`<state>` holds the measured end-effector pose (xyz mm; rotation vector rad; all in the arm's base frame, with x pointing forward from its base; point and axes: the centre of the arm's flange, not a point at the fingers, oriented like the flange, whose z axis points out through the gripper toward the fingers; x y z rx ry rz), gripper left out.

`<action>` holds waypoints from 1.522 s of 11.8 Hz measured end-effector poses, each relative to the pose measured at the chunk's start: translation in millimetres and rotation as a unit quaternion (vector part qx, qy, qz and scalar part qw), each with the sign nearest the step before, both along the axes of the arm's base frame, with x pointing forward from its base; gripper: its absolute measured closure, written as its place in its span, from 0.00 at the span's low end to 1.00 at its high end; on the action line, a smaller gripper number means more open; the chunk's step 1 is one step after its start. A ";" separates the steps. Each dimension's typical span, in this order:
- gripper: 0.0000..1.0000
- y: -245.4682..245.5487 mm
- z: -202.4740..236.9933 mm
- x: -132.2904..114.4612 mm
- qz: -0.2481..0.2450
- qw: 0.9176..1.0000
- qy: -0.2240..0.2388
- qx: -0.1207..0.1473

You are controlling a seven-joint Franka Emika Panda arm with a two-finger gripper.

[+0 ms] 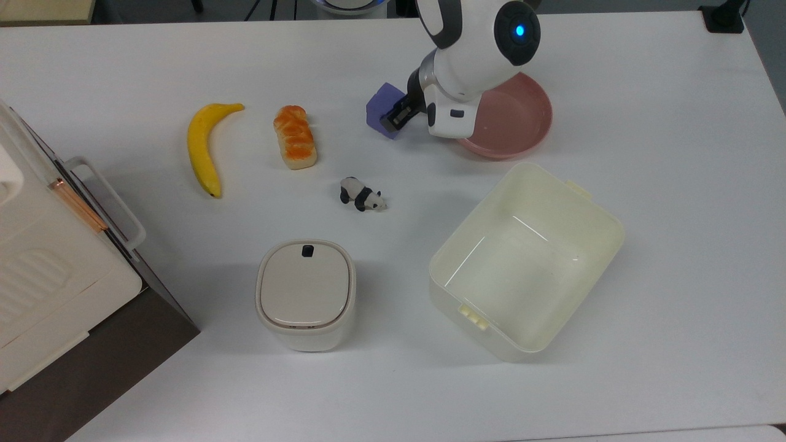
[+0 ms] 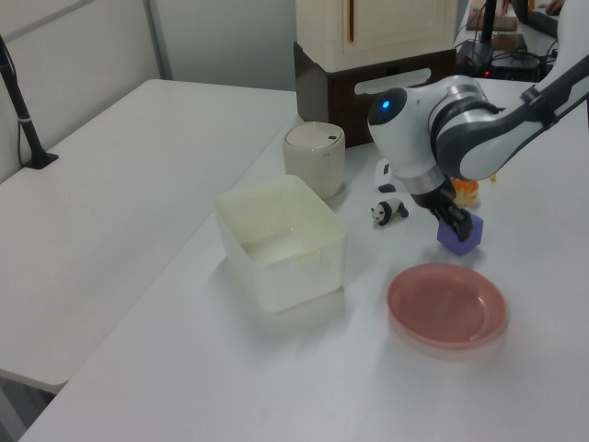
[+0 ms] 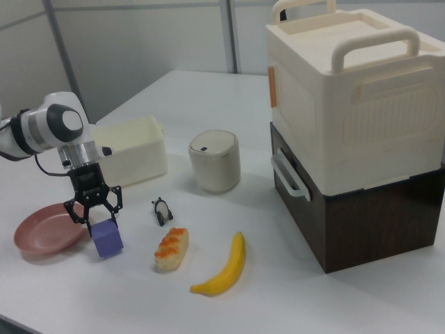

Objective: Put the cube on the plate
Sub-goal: 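Lift the purple cube and carry it toward the pink plate, then lower the purple cube onto the pink plate and open the gripper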

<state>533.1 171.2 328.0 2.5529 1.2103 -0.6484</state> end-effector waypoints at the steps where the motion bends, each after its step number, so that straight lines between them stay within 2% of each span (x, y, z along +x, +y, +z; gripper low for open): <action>1: 0.41 0.0 9.0 -0.5 -0.001 1.000 -0.002 0.000; 3: 0.41 18.9 46.0 -5.6 0.004 1.000 -0.012 0.014; 6: 0.46 75.4 69.6 -22.6 0.005 0.999 -0.038 0.035; 7: 0.46 91.5 70.0 -29.7 -0.008 0.998 -0.047 0.036; 8: 0.41 113.4 68.4 -39.9 -0.031 0.997 -0.059 0.039; 9: 0.39 131.1 66.6 -45.9 -0.052 0.995 -0.072 0.052; 11: 0.36 152.0 62.1 -46.9 -0.097 0.987 -0.101 0.075; 12: 0.35 156.1 57.1 -45.0 -0.119 0.984 -0.112 0.076; 13: 0.27 156.9 53.7 -43.7 -0.129 0.982 -0.115 0.075; 15: 0.00 157.6 48.1 -42.5 -0.141 0.980 -0.116 0.072; 18: 0.00 159.7 53.4 -41.2 -0.149 0.978 -0.123 0.073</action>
